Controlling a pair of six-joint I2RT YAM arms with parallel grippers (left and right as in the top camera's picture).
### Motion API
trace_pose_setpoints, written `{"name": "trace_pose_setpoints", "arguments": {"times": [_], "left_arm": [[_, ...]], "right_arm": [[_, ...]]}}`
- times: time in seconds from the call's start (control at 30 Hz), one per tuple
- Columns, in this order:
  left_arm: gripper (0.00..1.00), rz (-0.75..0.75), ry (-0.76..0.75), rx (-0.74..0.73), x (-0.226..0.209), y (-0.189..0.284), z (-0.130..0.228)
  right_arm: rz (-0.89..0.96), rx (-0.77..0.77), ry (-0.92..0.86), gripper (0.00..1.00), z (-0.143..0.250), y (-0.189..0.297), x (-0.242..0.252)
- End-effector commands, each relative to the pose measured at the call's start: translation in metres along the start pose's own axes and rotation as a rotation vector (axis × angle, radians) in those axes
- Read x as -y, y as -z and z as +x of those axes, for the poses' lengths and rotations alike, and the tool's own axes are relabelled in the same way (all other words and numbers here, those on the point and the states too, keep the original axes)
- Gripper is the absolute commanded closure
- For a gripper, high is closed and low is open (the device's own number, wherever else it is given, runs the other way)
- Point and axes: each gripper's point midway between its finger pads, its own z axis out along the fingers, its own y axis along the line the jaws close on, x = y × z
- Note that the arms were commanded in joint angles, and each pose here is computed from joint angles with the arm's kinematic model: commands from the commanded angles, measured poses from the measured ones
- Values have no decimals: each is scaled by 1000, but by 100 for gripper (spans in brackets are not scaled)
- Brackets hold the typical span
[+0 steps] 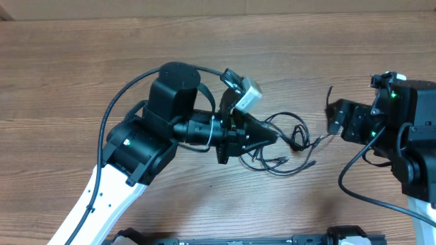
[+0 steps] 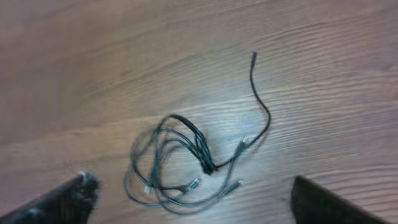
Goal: Untangle cables
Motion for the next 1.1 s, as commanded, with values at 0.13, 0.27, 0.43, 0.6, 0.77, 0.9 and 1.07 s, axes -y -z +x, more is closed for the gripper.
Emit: {"name": "trace_pose_setpoints", "arguments": {"times": [0.13,0.27,0.43,0.6,0.77,0.9,1.07], "left_arm": [[45,-291,-82,-164,-57,-1,42],[34,-309,-89,-322,-87,-40,76],[30,-336,-56,-457,-137,-101,114],[27,-324,7,-481,-177,-155,143],[25,-306,37,-442,-192,-199,157],[24,-325,70,-414,-209,-228,172],[21,-396,120,-352,-237,-246,179]], "right_arm": [[33,-57,-97,0,6,-12,5],[62,-96,-290,0,7,-26,7],[141,-32,-496,0,-6,-26,36],[109,-13,-587,0,-15,-18,77],[145,11,-609,0,-16,-13,102],[158,7,-621,0,-16,-15,109],[156,-10,-584,0,-16,-19,110]]}}
